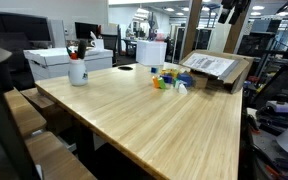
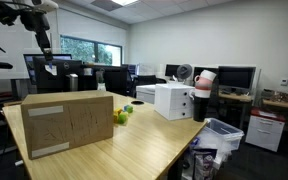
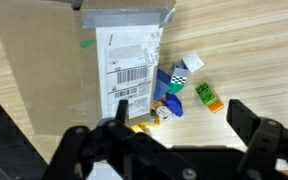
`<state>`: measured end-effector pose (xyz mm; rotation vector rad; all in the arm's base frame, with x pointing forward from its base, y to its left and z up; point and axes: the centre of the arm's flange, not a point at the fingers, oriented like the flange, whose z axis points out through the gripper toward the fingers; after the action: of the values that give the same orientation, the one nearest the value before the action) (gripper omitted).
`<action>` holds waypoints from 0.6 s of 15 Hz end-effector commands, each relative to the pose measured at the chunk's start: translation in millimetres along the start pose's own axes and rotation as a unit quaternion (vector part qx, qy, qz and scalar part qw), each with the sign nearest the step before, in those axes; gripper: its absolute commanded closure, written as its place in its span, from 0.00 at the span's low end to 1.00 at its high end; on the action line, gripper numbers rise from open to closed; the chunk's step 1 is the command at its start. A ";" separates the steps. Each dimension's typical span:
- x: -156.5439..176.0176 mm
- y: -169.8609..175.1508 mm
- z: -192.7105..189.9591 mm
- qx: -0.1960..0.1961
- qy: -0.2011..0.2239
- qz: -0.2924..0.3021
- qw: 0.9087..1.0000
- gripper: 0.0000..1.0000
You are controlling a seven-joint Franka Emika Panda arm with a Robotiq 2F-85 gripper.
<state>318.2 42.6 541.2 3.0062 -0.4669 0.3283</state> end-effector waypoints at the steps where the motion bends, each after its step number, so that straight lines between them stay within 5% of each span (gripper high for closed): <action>1: 3.1 -22.9 7.2 0.065 -0.033 -0.016 0.997 0.00; 4: 0.7 -38.3 24.1 0.086 -0.057 -0.031 0.994 0.00; 9: -0.8 -48.7 63.4 0.063 -0.106 -0.047 0.991 0.00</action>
<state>336.4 80.2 498.0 3.1779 -0.3730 0.0996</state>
